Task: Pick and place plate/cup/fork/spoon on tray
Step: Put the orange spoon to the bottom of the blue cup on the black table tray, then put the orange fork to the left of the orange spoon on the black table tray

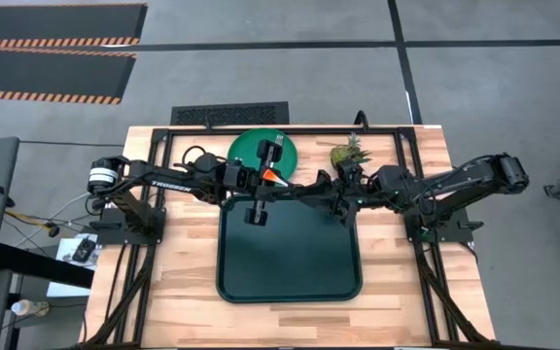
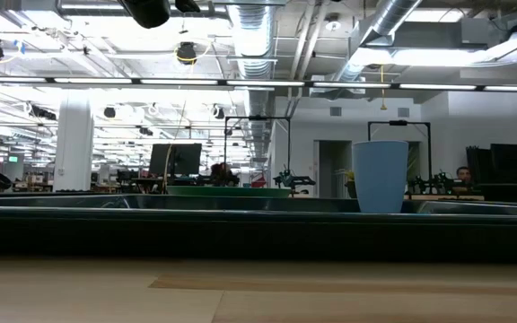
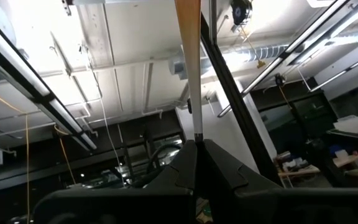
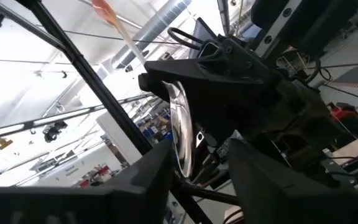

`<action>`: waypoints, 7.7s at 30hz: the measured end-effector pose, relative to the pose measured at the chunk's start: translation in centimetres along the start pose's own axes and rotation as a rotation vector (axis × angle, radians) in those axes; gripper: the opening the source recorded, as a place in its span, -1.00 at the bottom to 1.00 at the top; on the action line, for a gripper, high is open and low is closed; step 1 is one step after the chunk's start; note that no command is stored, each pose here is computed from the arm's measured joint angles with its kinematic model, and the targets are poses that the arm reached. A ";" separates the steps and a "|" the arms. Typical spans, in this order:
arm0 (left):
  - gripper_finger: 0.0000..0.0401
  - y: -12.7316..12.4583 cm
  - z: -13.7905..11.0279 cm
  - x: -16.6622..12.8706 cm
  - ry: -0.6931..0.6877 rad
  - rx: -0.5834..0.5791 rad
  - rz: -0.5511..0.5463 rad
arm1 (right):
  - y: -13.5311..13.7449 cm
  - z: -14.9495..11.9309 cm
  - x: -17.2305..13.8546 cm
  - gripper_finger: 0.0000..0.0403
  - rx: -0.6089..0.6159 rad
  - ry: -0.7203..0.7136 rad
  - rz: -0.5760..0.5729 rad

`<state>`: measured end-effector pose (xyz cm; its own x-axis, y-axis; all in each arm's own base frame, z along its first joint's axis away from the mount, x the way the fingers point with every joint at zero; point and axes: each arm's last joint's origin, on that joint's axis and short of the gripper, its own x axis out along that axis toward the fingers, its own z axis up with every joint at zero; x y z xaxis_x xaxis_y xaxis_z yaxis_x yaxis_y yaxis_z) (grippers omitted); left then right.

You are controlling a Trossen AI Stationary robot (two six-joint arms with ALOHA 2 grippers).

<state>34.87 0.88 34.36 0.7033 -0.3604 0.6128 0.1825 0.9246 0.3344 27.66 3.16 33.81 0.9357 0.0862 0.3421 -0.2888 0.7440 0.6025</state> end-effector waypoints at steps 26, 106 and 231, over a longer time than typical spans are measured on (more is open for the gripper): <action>-0.73 0.4 -0.5 0.0 0.108 -0.132 0.142 | 0.3 1.6 -1.3 -0.98 -0.058 0.008 -0.077; 0.05 -3.5 11.5 -7.2 1.032 -0.380 0.262 | -9.6 -11.5 0.8 -0.94 -0.352 2.223 -0.360; -1.00 3.9 -4.3 -7.5 1.045 -0.547 0.874 | 8.6 4.9 -5.8 -0.49 -0.584 0.725 -0.837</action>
<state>33.30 7.73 27.98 0.8475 0.3575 -0.3924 -0.4892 0.8130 -0.3157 18.74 5.86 40.52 0.7377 -0.3480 -0.5785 0.4073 0.9128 -0.0296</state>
